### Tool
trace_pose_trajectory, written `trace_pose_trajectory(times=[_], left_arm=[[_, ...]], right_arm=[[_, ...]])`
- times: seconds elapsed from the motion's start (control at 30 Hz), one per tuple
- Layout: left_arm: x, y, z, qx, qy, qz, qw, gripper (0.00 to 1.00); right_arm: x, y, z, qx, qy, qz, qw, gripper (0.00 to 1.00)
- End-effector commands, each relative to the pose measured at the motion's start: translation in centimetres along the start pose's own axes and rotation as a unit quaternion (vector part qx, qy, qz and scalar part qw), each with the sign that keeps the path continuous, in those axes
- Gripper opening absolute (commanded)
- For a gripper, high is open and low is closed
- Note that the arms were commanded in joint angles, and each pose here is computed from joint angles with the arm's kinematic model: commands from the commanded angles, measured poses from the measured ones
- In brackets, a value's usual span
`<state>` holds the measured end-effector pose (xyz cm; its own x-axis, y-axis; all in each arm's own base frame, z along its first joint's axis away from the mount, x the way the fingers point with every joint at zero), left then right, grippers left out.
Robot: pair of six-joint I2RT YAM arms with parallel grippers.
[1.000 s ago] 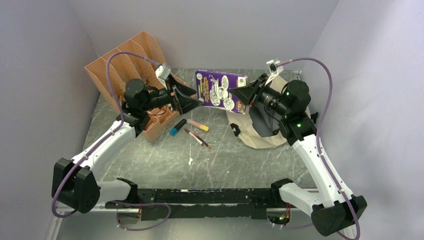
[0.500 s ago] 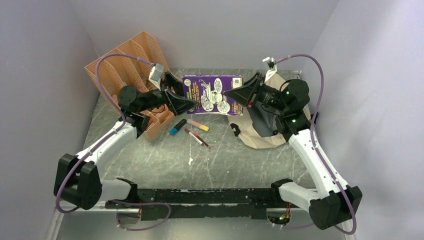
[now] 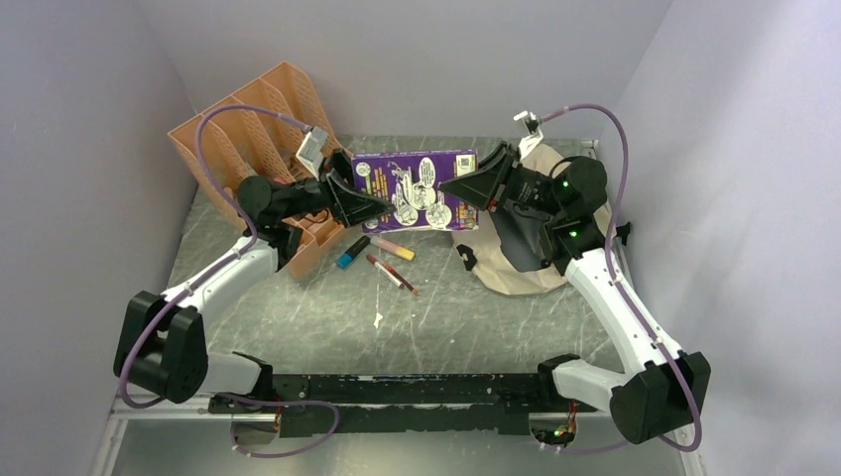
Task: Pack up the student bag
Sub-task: Pick up the book from the center of the board.
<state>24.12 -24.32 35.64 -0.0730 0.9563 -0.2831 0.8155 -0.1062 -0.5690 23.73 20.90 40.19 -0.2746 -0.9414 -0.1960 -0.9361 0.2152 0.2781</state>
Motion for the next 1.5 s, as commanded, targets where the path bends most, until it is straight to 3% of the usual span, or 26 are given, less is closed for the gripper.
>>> trace_pose_trajectory(times=[0.0, 0.17, 0.33, 0.4, 0.53, 0.63, 0.83, 0.93, 1.03, 1.3, 1.47], left_arm=[[-0.4, -2.4, -0.4, -0.031, 0.008, 0.058, 0.998, 0.55], [-0.3, -2.5, 0.2, -0.014, 0.021, 0.082, 0.996, 0.39], [0.0, -2.9, 1.0, 0.004, 0.029, 0.112, 0.993, 0.06], [0.0, -2.6, 1.0, 0.013, 0.031, 0.111, 0.993, 0.05], [-0.3, -0.9, 0.6, 0.009, 0.020, 0.064, 0.998, 0.05], [-0.4, 1.4, -0.1, 0.011, 0.002, -0.037, 0.999, 0.05], [1.1, 5.0, -0.9, -0.002, -0.020, -0.210, 0.977, 0.05], [2.3, 6.4, -1.2, -0.004, -0.047, -0.276, 0.960, 0.05], [3.8, 7.4, -1.3, -0.009, -0.081, -0.330, 0.940, 0.05], [5.7, 8.4, -0.7, 0.004, -0.105, -0.387, 0.916, 0.05], [6.5, 8.5, -0.3, 0.003, -0.108, -0.405, 0.908, 0.05]], right_arm=[[-0.3, -0.9, 0.0, 0.030, 0.011, 0.017, 0.999, 0.00], [-0.5, -1.6, -0.1, 0.046, 0.008, 0.024, 0.999, 0.00], [-0.7, -2.3, -0.1, 0.060, 0.010, 0.038, 0.997, 0.02], [-0.5, -2.9, 0.1, 0.077, 0.023, 0.057, 0.995, 0.15], [0.6, -5.6, 0.4, 0.115, 0.061, 0.161, 0.978, 0.57], [2.3, -7.6, 1.2, 0.127, 0.100, 0.250, 0.955, 0.73], [6.4, -10.4, 2.2, 0.145, 0.127, 0.408, 0.892, 0.77], [9.1, -11.8, 3.2, 0.143, 0.153, 0.492, 0.845, 0.74], [11.8, -13.5, 5.1, 0.142, 0.221, 0.559, 0.786, 0.71], [13.3, -16.2, 11.4, 0.143, 0.402, 0.571, 0.702, 0.70], [13.0, -18.3, 14.9, 0.161, 0.512, 0.566, 0.625, 0.71]])
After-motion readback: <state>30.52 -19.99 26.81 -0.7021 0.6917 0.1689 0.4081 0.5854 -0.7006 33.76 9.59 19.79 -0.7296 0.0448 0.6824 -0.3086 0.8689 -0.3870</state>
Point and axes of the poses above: each gripper's point midway between its finger pads, its own x axis back along the fingers, its own y axis along the line the jaws close on, z = x × y, the point moved 4 cm from there along x, back along the fingers, and after that the axes turned 14 degrees about x, right-handed, at the moved point
